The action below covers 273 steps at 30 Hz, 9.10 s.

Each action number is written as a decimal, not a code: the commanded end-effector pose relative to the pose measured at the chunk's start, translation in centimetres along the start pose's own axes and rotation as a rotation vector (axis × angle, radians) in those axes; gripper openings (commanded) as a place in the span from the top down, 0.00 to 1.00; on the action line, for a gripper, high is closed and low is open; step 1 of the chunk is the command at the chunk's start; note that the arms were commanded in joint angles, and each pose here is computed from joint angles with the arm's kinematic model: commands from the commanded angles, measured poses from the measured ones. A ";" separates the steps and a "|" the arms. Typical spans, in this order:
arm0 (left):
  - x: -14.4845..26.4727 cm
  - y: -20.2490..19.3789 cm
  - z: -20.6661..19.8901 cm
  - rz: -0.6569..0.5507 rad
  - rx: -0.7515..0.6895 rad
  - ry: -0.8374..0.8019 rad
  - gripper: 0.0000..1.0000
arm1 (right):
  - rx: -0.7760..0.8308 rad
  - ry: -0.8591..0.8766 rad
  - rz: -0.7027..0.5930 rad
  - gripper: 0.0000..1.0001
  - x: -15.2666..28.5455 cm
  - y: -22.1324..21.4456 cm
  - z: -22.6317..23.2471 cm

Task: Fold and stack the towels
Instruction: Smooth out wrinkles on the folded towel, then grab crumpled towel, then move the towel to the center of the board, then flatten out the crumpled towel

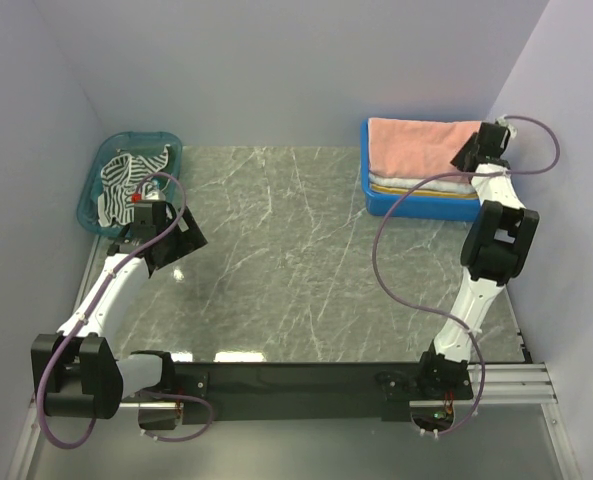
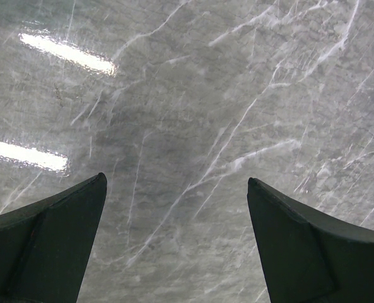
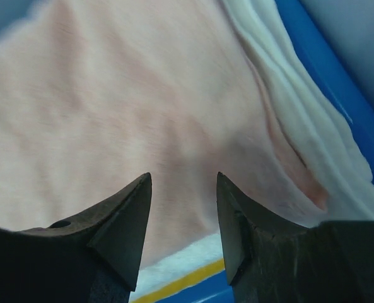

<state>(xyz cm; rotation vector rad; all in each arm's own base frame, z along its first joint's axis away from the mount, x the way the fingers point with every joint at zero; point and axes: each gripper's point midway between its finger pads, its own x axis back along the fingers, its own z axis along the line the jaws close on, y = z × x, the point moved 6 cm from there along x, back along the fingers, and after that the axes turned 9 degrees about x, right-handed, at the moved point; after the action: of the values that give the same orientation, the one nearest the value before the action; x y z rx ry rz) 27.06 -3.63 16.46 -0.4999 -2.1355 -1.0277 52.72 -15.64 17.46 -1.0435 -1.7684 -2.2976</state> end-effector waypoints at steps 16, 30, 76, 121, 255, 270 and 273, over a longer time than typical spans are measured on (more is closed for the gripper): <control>1.7 1.2 -0.9 -0.082 -0.004 -0.066 0.01 | -0.040 0.139 -0.096 0.43 8.7 3.1 1.5; 6.1 4.1 0.2 -0.323 0.067 -0.037 0.01 | 0.021 0.500 -0.187 0.14 30.8 0.8 4.4; -17.9 20.5 6.4 -0.246 0.368 0.455 0.77 | 0.247 1.083 -0.196 0.08 41.6 -16.8 8.4; 12.4 -21.4 -15.1 0.345 -0.339 -0.651 0.70 | 0.228 0.923 -0.096 0.11 38.9 -18.4 7.9; -3.3 -0.3 -8.0 -0.204 0.103 0.276 1.00 | 0.615 0.519 0.178 1.00 22.4 -26.5 25.1; -5.1 -3.8 -2.2 -0.123 0.223 0.088 0.59 | 0.636 0.598 0.178 1.00 22.8 -27.2 25.5; -4.4 -4.0 -2.6 -0.134 0.229 -0.001 0.21 | 0.647 0.596 0.183 1.00 22.7 -27.3 25.4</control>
<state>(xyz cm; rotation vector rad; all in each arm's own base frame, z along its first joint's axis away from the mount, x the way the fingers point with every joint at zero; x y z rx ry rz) 28.04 -7.45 10.44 -0.2050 -2.1180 -0.8464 34.85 23.69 8.13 -0.3953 -1.8013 -1.4717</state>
